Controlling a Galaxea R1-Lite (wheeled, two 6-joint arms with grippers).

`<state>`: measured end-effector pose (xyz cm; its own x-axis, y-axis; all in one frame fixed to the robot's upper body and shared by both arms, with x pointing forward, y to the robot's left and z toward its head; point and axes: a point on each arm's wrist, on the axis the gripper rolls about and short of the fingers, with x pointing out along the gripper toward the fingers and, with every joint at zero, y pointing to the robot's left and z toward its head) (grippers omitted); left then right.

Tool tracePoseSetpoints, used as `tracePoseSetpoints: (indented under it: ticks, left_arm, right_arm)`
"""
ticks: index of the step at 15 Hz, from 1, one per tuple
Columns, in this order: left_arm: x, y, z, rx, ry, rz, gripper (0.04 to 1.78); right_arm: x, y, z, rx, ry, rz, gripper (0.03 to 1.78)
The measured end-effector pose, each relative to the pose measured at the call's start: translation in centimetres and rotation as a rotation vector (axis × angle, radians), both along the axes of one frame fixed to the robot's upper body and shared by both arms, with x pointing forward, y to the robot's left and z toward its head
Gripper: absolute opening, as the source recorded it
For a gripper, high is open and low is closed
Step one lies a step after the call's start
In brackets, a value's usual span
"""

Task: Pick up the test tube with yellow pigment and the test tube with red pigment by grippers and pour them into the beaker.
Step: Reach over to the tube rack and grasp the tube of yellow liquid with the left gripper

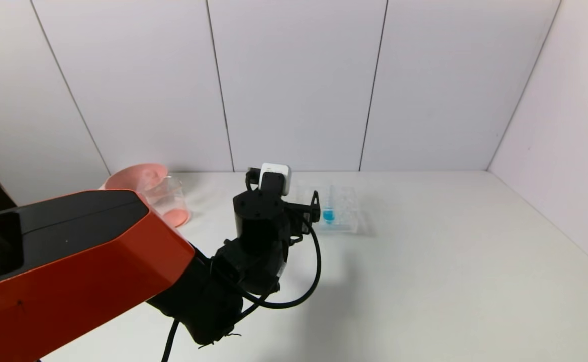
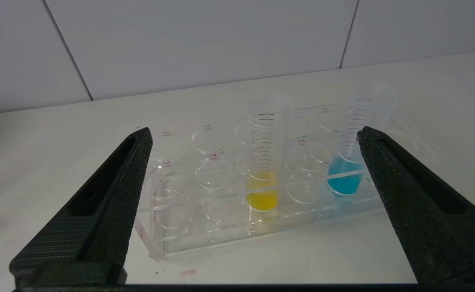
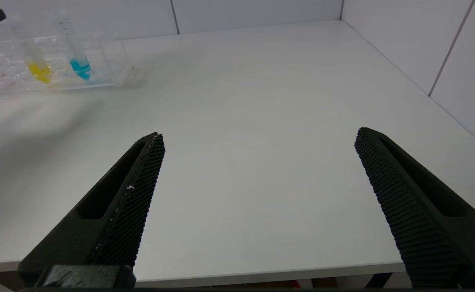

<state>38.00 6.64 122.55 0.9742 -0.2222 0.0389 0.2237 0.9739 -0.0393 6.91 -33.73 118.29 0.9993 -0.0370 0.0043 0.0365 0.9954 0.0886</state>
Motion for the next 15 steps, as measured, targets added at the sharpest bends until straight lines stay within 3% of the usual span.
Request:
tracePoseSetpoints:
  ticks: [6,15]
  left_arm:
    - [2.1,-1.4,-1.0,-0.005,-0.015,0.017,1.76]
    - [4.4,-1.0,-2.0,0.008,-0.015,0.052,1.76]
  right_arm:
    - [0.0,0.0,0.0,0.000,0.000,0.000,1.71]
    - [0.0,0.0,0.0,0.000,0.000,0.000,1.71]
